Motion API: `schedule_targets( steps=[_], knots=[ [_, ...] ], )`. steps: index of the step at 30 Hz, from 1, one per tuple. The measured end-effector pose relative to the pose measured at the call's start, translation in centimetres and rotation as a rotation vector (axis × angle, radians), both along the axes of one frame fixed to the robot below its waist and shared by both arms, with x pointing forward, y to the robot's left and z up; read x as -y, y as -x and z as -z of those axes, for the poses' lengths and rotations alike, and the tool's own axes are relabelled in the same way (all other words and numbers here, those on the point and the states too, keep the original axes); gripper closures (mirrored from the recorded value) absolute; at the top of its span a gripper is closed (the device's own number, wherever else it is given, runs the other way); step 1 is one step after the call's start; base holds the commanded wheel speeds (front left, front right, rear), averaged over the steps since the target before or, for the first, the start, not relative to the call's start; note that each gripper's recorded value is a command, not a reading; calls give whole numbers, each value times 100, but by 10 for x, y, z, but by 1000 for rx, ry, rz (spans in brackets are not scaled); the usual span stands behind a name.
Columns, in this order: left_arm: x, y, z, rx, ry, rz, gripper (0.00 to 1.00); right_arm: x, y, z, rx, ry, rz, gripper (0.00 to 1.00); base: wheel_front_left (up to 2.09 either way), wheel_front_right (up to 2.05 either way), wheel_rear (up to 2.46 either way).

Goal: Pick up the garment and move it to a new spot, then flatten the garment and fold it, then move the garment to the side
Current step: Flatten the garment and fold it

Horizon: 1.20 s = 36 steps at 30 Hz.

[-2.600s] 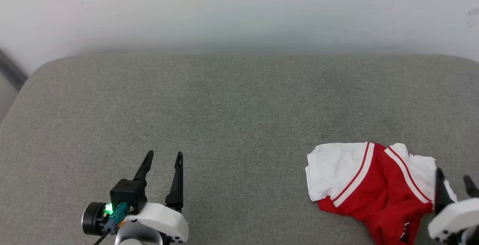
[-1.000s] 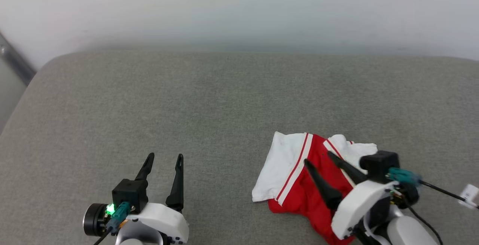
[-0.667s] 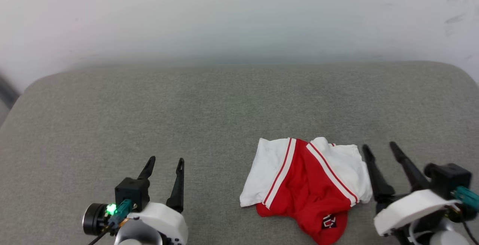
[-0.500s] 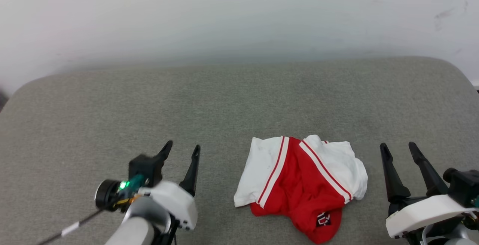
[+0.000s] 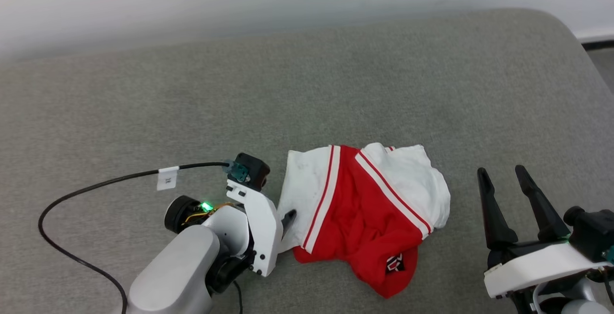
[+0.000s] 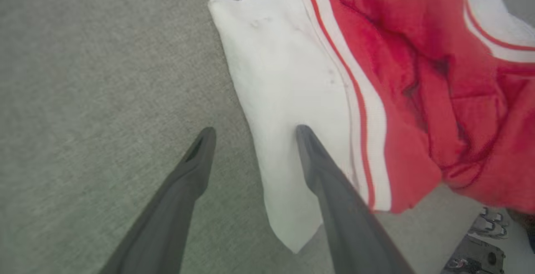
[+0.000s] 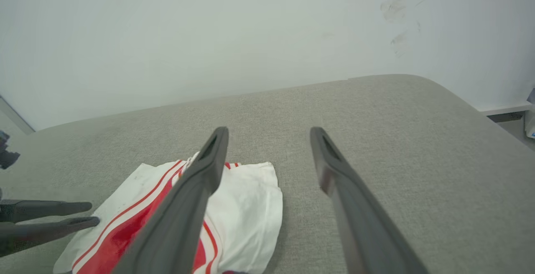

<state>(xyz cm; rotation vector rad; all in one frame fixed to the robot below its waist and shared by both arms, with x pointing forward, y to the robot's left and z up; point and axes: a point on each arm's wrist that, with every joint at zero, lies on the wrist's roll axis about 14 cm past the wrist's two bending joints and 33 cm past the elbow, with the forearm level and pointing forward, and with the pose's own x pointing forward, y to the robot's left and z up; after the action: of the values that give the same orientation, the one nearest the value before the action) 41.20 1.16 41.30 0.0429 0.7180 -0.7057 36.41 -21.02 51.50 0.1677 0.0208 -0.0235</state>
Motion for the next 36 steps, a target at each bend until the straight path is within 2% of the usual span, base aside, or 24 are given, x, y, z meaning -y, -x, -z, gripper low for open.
schedule_targets(
  steps=[5, 6, 7, 8, 9, 16, 17, 20, 24, 27, 31, 36],
  knots=[
    [2, 10, 37, -161, -110, 77, 0, 7, -2, 12, -34, -7, 26, 0, 0, 0, 0],
    [2, 11, 41, -182, -129, 89, 30, 8, -1, 13, -39, -8, 31, 0, 0, 0, 0],
    [3, 12, 43, -206, -136, 96, 53, 9, -1, 15, -43, -8, 35, 0, 0, 0, 0],
    [5, 13, 44, -222, -140, 102, 67, 10, 0, 15, -45, -10, 37, 0, 0, 0, 0],
    [5, 14, 43, -223, -146, 111, 100, 10, 0, 15, -42, -14, 38, 0, 0, 0, 0],
    [-1, -2, 18, -43, -125, 61, 100, 9, -2, 12, -32, -21, 35, 0, 0, 0, 0],
    [-10, -16, -3, 50, -122, 23, 100, 5, -4, 9, -26, -23, 20, 0, 0, 0, 0],
    [-27, -33, -42, 203, -109, -44, 100, 0, -6, 5, -19, -18, 0, 0, 0, 0, 0],
    [-59, -31, -69, 291, -115, -143, 100, -6, -5, 0, -15, -15, -22, 0, 0, 0, 0],
    [-91, -11, -60, 249, -129, -242, 100, -12, -6, -4, -9, -17, -41, 0, 0, 0, 0],
    [-127, 29, -21, 93, -117, -407, 100, -17, -5, -7, -7, -17, -57, 0, 0, 0, 0],
    [-139, 80, 28, -107, -69, -537, 100, -19, -3, -6, -15, -16, -64, 0, 0, 0, 0]
  ],
)
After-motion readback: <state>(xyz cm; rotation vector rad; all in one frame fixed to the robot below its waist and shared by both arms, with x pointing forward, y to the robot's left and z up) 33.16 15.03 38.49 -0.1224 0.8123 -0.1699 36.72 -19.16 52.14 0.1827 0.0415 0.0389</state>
